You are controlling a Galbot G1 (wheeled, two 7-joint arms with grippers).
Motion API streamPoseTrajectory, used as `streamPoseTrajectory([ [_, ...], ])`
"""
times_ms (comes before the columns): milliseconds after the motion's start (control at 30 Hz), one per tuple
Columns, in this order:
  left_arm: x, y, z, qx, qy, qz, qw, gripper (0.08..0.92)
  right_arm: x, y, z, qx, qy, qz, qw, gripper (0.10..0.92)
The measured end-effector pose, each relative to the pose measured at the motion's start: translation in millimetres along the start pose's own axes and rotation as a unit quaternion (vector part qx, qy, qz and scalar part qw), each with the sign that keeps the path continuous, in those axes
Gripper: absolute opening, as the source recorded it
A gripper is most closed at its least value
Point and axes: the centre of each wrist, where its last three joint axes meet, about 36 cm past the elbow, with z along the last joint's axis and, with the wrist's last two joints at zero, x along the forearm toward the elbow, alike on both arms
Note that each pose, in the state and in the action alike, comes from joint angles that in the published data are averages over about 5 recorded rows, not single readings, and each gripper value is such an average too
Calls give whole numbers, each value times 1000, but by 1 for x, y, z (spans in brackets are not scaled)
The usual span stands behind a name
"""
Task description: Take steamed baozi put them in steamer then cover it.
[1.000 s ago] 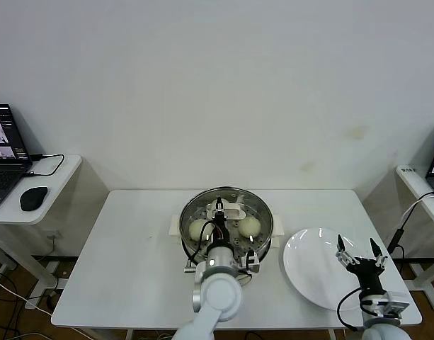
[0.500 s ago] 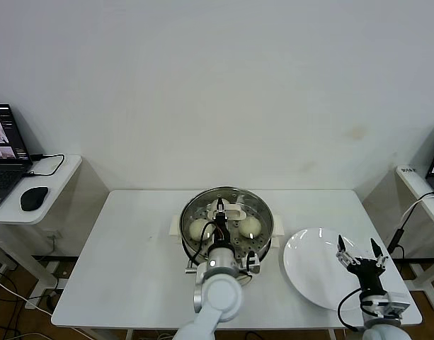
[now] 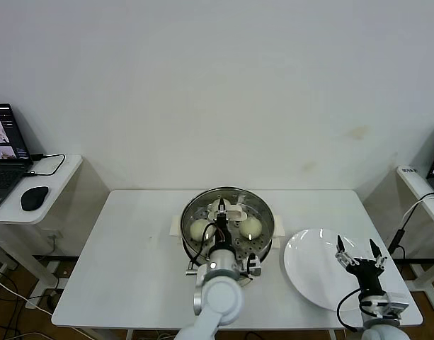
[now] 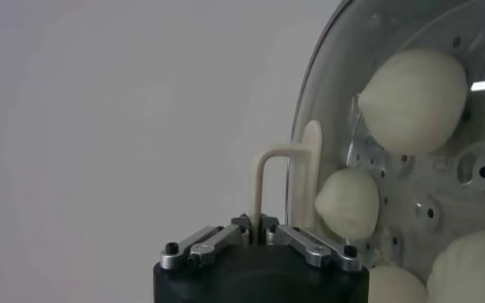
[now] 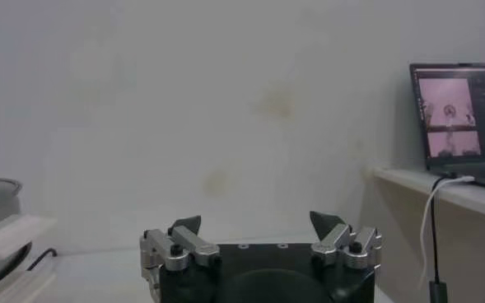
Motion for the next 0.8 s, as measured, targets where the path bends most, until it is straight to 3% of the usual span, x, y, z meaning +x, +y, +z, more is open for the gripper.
streamPoseTrajectory([
  [600,31,25,2,32,-20,5,999,743,0,-2,1,3,3,0,1000,823],
  [800,47,33,10,40,-24,6,999,820,2,-3,1,6,4,-1,1000,823],
])
